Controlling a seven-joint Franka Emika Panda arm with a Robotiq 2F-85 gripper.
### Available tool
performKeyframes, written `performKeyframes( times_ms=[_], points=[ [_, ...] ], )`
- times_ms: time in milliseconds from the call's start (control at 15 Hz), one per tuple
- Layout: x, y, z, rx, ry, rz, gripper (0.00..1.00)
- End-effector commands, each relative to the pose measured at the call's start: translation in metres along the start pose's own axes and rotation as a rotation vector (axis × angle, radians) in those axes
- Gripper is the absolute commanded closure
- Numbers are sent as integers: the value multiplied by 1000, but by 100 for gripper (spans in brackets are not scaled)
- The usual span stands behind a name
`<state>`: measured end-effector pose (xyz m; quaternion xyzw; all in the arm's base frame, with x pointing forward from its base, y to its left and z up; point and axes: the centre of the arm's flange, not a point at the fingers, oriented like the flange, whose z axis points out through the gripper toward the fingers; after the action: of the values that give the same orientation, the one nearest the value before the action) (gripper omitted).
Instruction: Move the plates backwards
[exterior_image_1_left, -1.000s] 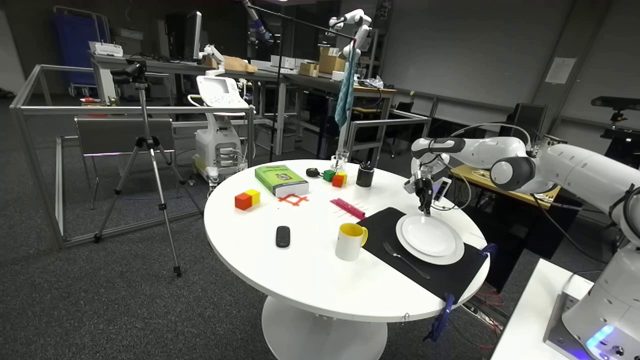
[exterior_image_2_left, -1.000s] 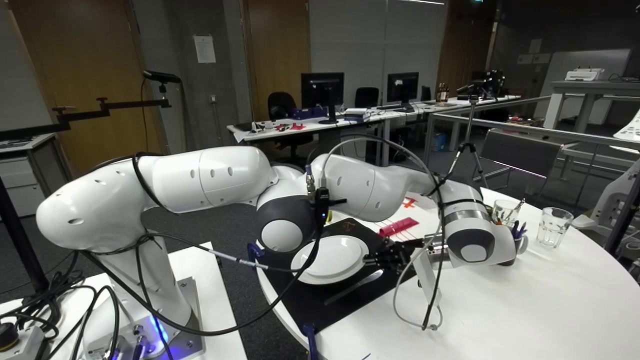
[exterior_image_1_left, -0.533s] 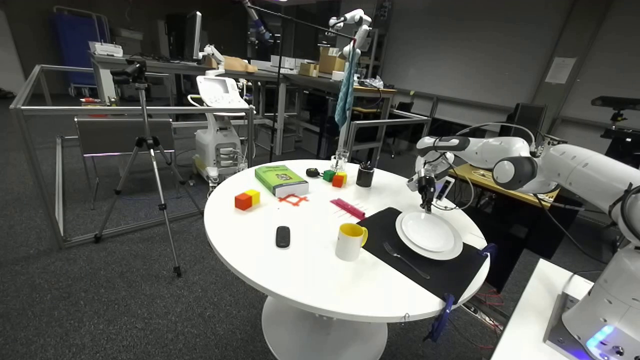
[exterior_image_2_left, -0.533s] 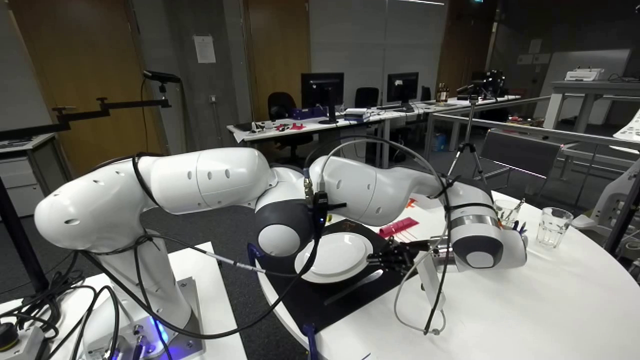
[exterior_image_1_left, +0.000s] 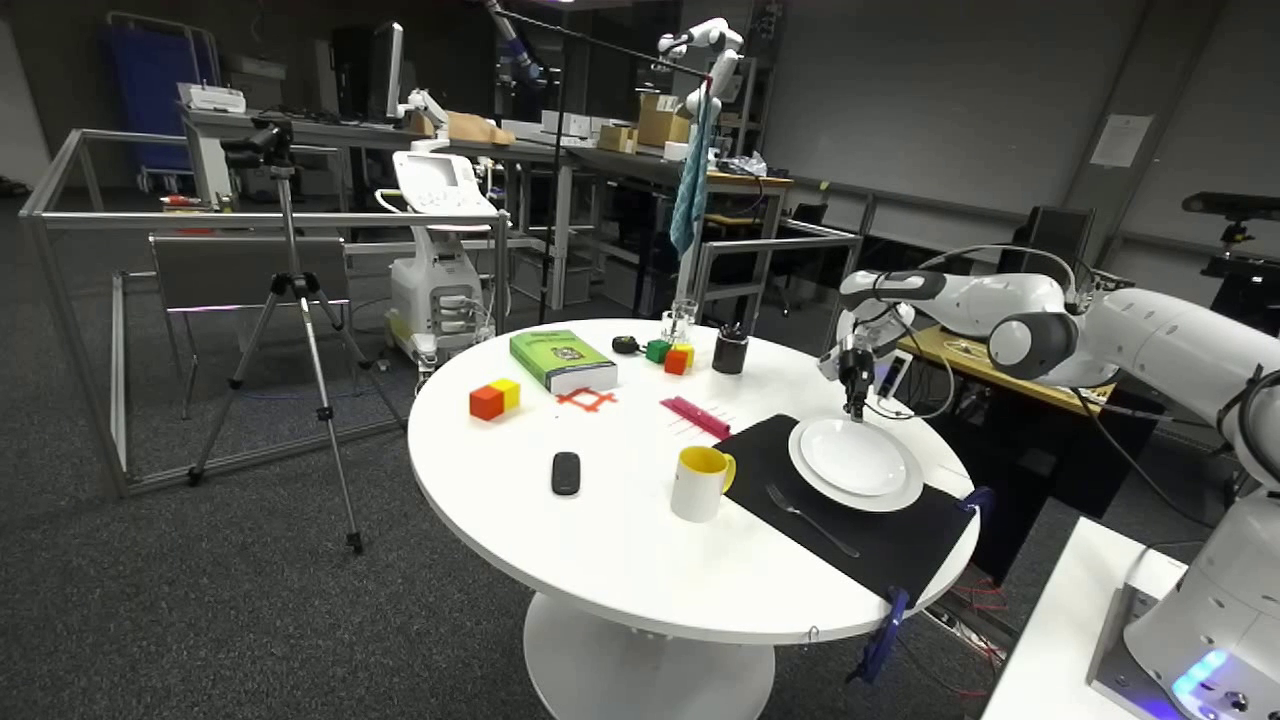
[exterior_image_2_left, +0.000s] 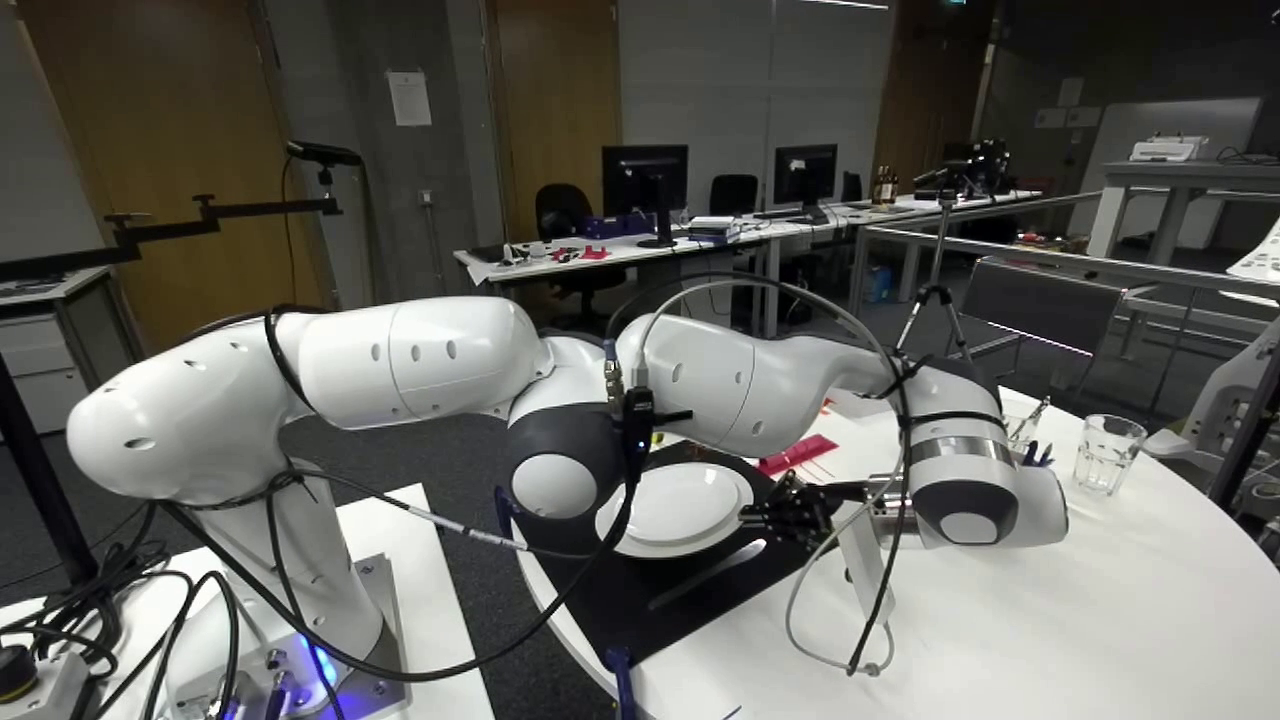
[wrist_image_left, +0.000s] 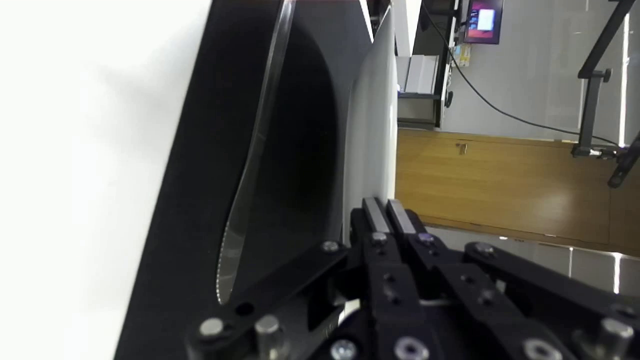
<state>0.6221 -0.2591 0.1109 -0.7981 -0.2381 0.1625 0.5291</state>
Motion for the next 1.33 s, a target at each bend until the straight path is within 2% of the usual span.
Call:
performKeyframes(
  times_ms=[0,667,1267],
  points=[
    [20,2,-56,79,62,22,99],
    [14,0,-72,111,191,75,99],
    [16,3,-81,100,268,122,99]
  ],
)
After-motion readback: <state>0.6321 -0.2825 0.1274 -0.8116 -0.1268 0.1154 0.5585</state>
